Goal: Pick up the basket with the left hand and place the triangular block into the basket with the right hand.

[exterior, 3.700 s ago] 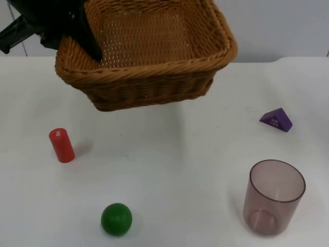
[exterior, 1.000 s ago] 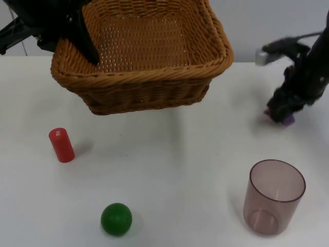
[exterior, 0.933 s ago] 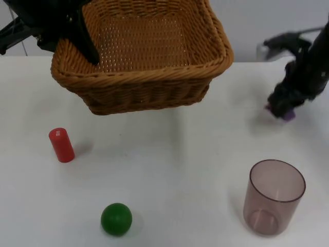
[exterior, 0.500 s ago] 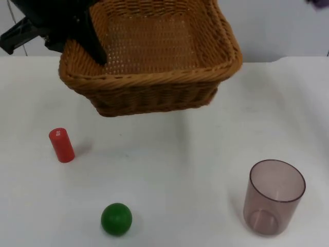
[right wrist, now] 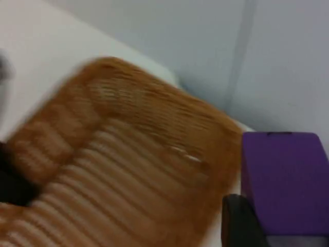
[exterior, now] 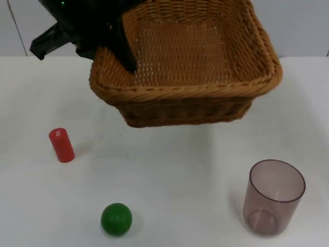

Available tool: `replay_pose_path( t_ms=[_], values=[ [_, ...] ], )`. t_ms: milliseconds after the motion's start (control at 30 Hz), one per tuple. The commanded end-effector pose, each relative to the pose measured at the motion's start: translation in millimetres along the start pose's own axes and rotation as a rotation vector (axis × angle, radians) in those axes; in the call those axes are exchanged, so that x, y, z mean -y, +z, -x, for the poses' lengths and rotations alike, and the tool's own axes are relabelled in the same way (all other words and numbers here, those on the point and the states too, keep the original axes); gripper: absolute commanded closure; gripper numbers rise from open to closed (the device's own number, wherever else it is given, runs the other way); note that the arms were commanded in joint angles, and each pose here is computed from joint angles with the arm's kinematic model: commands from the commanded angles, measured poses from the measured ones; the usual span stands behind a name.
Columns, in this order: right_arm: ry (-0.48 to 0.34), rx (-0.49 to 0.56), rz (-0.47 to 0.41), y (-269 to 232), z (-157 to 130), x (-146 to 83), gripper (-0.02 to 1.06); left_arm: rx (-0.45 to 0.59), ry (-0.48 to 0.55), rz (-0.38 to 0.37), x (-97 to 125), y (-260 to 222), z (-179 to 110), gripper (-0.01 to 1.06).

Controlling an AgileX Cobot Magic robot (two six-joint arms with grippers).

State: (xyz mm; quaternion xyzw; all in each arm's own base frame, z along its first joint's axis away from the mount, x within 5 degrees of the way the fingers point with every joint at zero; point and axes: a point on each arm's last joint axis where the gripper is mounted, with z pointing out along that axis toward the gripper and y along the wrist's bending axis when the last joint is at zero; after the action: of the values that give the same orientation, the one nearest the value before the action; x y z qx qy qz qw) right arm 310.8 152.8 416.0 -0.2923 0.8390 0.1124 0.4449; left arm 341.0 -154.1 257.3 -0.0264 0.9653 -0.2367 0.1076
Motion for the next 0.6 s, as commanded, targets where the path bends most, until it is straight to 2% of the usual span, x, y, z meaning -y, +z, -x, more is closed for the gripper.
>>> replay_pose_path(
  t_ms=[0, 100, 333, 433, 567],
  values=[
    [-0.022, 0.032, 0.025, 5, 5, -14, 1.05, 0.014, -0.017, -0.04, 8, -2, -1, 1.05],
    [-0.046, 0.022, 0.052, 28, 4, -32, 1.05, 0.003, -0.021, -0.046, 9, -2, -2, 1.05],
    [-0.027, -0.031, 0.064, 74, -8, -34, 1.05, -0.012, -0.024, -0.047, 9, -2, -3, 1.05],
    [-0.062, -0.053, 0.064, 98, -16, -34, 1.05, -0.012, -0.024, -0.047, 9, -2, -3, 1.05],
    [-0.058, -0.086, 0.068, 116, -24, -34, 1.05, -0.012, -0.024, -0.047, 9, -2, -3, 1.05]
  ],
)
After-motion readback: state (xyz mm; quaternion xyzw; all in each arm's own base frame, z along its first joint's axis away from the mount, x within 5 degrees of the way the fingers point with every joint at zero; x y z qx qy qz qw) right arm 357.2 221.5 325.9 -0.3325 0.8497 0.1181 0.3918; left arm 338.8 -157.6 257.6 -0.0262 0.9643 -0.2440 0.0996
